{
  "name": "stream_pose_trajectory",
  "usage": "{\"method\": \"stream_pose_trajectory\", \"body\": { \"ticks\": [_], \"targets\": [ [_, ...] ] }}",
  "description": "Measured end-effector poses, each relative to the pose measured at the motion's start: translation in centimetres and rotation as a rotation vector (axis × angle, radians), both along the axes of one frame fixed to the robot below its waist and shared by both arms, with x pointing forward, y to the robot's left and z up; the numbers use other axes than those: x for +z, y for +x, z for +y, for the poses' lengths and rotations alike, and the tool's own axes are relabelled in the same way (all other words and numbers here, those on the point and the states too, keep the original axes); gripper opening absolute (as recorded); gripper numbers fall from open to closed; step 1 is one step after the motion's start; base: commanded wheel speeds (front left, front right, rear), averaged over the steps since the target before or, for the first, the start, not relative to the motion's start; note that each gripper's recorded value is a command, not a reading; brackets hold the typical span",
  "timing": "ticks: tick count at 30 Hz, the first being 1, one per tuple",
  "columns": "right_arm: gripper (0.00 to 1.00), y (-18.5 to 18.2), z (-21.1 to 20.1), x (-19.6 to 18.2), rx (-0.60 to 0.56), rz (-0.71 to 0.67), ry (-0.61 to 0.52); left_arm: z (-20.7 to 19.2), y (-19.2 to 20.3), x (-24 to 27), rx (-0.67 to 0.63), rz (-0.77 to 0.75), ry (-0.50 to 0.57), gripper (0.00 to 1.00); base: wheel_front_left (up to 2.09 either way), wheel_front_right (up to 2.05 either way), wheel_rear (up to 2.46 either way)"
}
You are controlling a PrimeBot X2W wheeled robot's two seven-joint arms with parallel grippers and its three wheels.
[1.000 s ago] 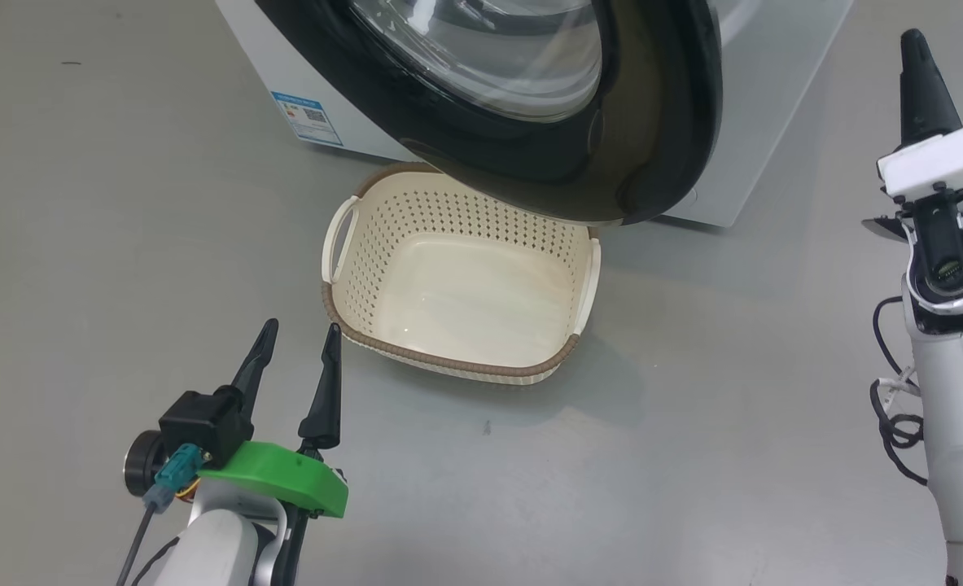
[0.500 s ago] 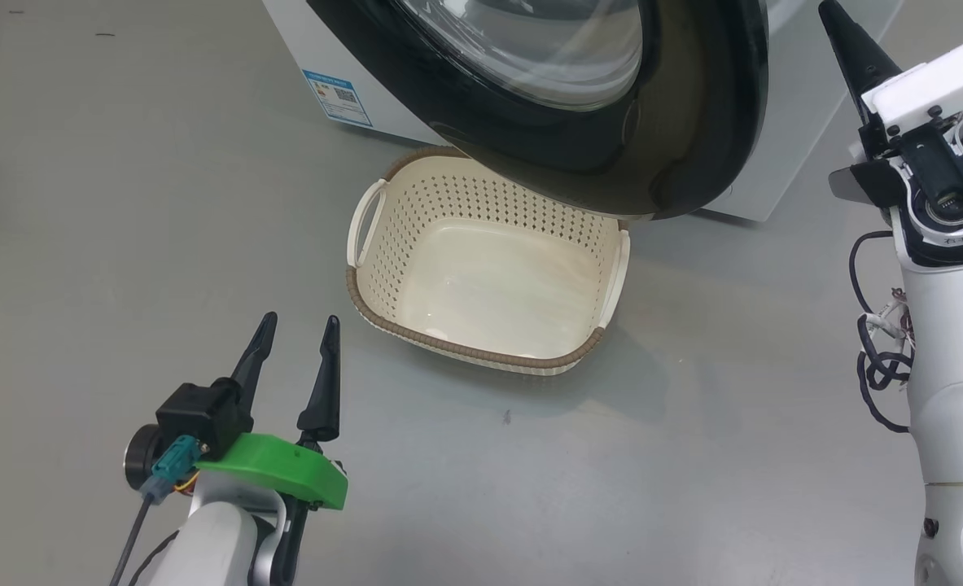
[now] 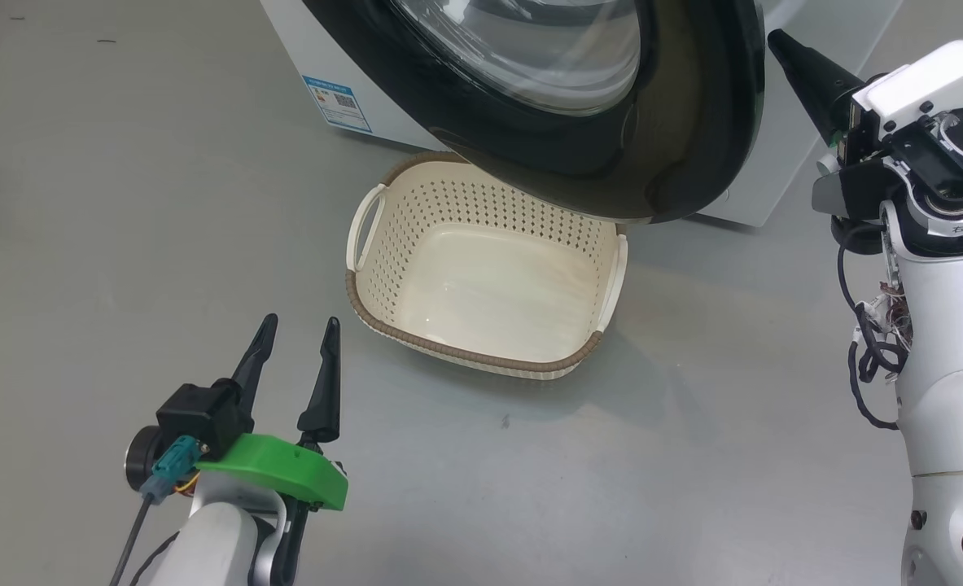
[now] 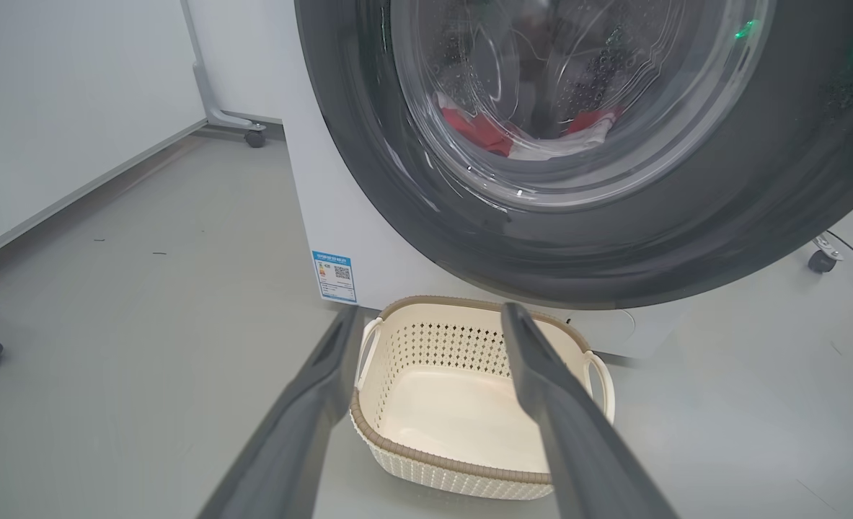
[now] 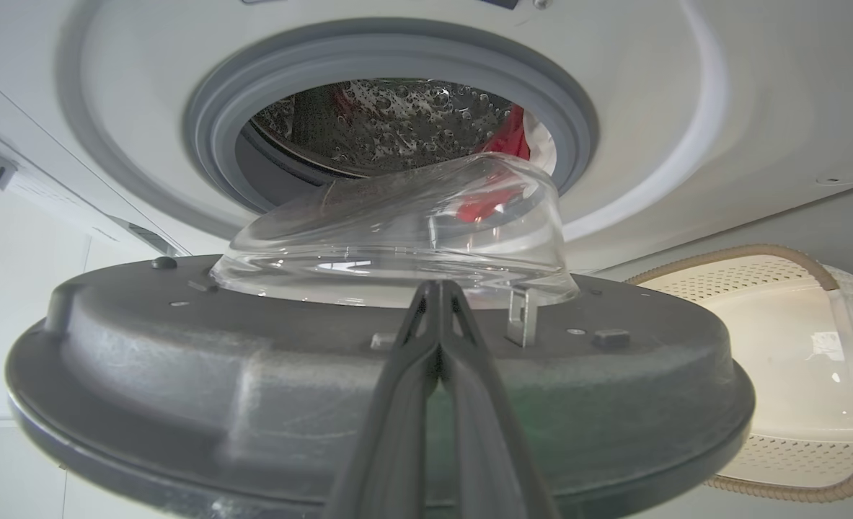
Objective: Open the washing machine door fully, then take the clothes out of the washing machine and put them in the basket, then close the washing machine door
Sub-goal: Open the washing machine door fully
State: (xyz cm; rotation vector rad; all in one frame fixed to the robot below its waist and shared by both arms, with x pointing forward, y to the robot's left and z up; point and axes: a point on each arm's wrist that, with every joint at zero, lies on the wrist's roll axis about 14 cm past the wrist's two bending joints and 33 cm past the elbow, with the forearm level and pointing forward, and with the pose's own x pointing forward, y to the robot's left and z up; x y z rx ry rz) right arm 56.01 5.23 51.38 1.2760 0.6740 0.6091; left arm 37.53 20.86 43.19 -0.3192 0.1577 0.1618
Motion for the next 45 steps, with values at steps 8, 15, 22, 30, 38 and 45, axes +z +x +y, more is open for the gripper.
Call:
{"method": "stream_pose_trajectory", "body": {
  "ticks": [8, 15, 22, 30, 38, 45],
  "targets": [
    [0.0, -0.7, 0.5, -0.4, 0.048, 0.067, 0.044, -0.1, 0.0, 0.1, -0.002, -0.002, 0.0, 1.0, 0.0, 0.0, 0.0],
    [0.0, -0.9, 0.9, -0.2, 0.077, 0.111, 0.098, 0.0, -0.1, 0.1, 0.0, -0.003, 0.0, 1.0, 0.0, 0.0, 0.0],
    [0.0, -2.0, 2.0, -0.4, 0.149, 0.142, 0.101, 0.2, -0.3, 0.4, 0.009, -0.008, 0.001, 1.0, 0.0, 0.0, 0.0],
    [0.0, -3.1, 2.7, -0.5, 0.193, 0.164, 0.099, 0.2, -0.6, 0.8, 0.011, -0.02, -0.003, 1.0, 0.0, 0.0, 0.0],
    [0.0, -5.4, 3.4, -0.9, 0.246, 0.208, 0.1, 0.4, -1.1, 1.7, 0.02, -0.044, -0.002, 1.0, 0.0, 0.0, 0.0],
    [0.0, -7.8, 3.8, -1.5, 0.278, 0.253, 0.1, 0.2, -1.6, 2.5, 0.015, -0.067, -0.001, 1.0, 0.0, 0.0, 0.0]
  ]
}}
